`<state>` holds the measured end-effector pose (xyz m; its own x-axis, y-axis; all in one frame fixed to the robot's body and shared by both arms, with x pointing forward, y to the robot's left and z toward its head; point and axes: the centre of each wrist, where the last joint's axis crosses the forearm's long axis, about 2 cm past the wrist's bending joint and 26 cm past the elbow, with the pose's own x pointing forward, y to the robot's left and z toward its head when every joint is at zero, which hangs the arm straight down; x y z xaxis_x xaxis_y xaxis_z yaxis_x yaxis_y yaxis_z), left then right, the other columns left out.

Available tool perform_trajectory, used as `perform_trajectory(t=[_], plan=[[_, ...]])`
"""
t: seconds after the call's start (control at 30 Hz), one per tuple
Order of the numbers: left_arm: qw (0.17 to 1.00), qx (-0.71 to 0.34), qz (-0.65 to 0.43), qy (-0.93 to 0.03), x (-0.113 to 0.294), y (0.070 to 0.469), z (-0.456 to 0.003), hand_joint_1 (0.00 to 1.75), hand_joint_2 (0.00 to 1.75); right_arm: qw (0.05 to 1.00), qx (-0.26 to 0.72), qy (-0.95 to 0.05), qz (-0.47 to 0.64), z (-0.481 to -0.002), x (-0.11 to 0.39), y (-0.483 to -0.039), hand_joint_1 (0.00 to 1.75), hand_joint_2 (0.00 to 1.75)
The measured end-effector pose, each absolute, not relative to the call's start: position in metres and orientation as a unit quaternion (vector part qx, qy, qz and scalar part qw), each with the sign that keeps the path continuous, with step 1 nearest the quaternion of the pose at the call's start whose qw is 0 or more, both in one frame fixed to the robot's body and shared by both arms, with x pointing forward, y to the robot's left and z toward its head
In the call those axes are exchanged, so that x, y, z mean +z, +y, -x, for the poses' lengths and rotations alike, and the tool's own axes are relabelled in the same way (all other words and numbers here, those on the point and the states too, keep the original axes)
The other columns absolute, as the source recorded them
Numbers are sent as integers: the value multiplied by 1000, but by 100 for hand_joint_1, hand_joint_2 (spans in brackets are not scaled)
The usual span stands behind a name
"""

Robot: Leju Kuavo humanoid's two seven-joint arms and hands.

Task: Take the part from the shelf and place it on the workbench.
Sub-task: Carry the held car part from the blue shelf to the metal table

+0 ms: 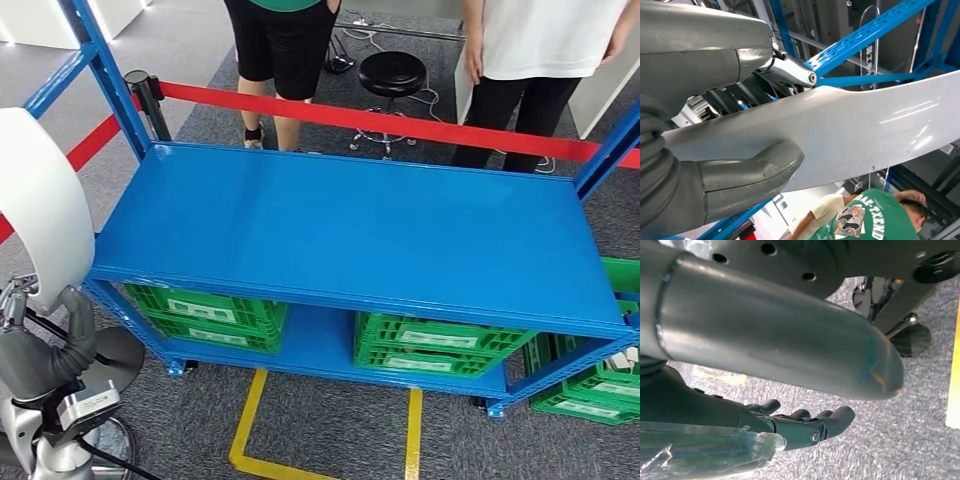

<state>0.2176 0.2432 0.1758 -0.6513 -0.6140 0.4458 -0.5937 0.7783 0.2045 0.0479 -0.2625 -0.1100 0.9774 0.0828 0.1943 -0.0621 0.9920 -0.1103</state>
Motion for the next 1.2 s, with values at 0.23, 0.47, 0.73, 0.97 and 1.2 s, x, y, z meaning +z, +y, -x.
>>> perform_trajectory(t=[0.23,0.47,0.73,0.97,1.2], plan=[[252,-21,-334,-908,176,244,-218,175,175,993,36,-102,52,-50,-110,-263,0,0],[252,-21,-333,-908,176,244,-217,175,175,993,35,-102,52,-50,-110,-263,0,0],[252,-20,-335,-908,176,244,-217,175,175,993,34,-104,53,-50,-110,-263,0,0],[251,-17,-335,-908,177,245,-217,175,175,993,34,-104,52,-50,-110,-263,0,0],[251,-17,-335,-908,177,245,-217,175,175,993,34,-104,52,-50,-110,-263,0,0]])
